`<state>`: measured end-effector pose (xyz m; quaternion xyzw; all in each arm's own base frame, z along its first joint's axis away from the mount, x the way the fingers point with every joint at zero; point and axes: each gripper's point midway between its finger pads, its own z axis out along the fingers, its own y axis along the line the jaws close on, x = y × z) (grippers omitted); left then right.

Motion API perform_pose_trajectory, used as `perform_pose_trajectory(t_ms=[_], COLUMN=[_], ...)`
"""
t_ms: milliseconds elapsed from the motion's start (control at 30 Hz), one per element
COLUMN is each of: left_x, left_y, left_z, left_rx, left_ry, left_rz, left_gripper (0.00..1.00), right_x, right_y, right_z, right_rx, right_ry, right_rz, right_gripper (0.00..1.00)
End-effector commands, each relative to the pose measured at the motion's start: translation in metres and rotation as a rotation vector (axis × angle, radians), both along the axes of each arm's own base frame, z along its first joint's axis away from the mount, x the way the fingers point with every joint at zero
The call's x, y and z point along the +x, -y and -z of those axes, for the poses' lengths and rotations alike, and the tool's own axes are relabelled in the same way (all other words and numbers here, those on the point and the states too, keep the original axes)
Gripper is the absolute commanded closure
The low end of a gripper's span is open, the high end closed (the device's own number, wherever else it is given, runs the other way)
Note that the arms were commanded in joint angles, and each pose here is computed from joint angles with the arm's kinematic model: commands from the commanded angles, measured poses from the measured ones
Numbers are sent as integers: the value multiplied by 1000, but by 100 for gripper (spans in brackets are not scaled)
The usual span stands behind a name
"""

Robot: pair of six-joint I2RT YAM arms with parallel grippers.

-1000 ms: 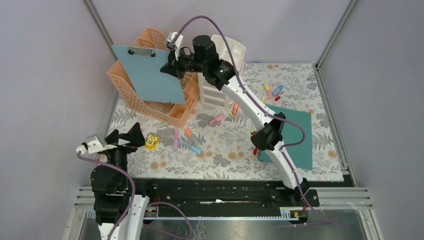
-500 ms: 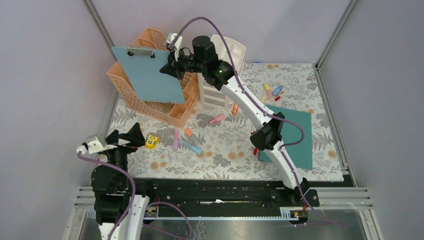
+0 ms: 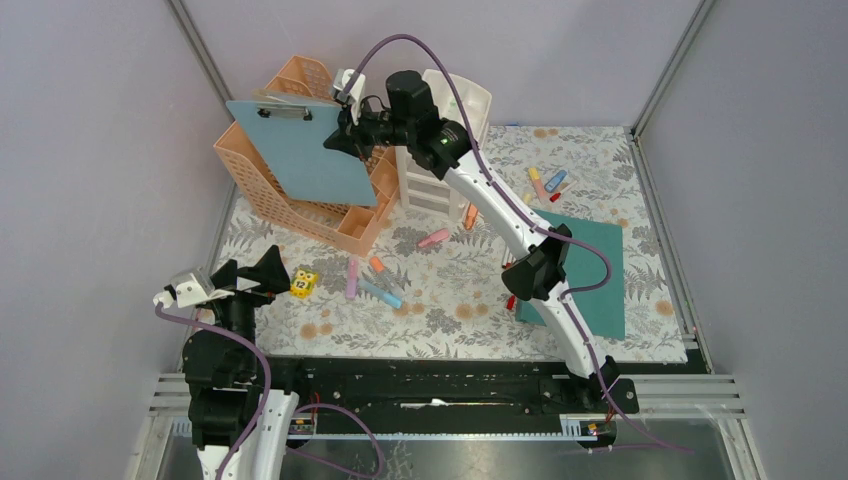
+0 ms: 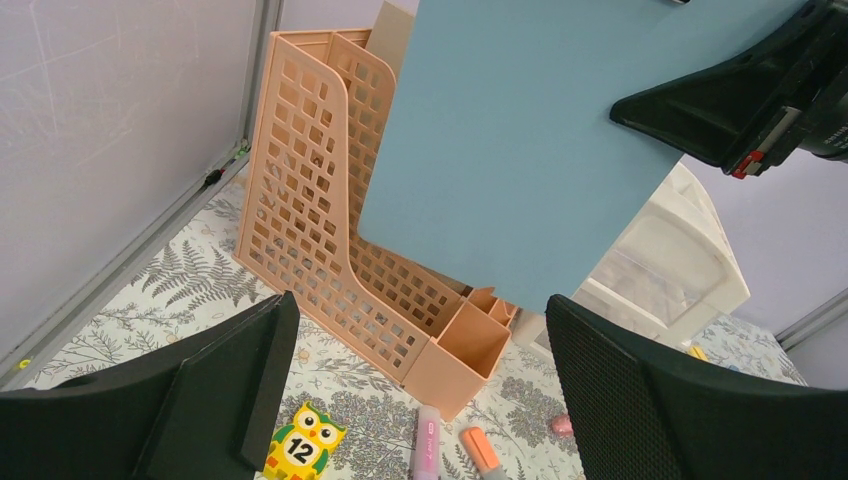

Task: Organize the desk
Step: Place the folder in the storage box.

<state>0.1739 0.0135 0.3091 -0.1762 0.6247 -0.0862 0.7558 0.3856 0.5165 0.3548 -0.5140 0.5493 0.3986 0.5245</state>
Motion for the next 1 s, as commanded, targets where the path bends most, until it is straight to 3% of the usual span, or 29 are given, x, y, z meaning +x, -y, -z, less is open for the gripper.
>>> perform_pose_trajectory(t_ms=[0, 233, 600, 867, 967], left_x=[-2, -2, -1, -1, 0], left_y=[-3, -3, -4, -3, -3], left_z=[-9, -8, -6, -6, -5], left_rx=[1, -2, 1, 3, 1], left_ry=[37, 37, 32, 31, 28], left_rz=[-17, -17, -23, -18, -15], left_gripper=[1, 1, 1, 1, 1], right_x=[-7, 13, 25, 37, 30], right_y=[21, -3, -50, -65, -67], right_z=[-82, -45, -9, 26, 44], right_rx=[127, 190, 318, 312, 262], right_ry=[178, 66, 123, 101, 63], right_rz=[29, 45, 29, 102, 67], right_gripper=[100, 100, 100, 100, 86])
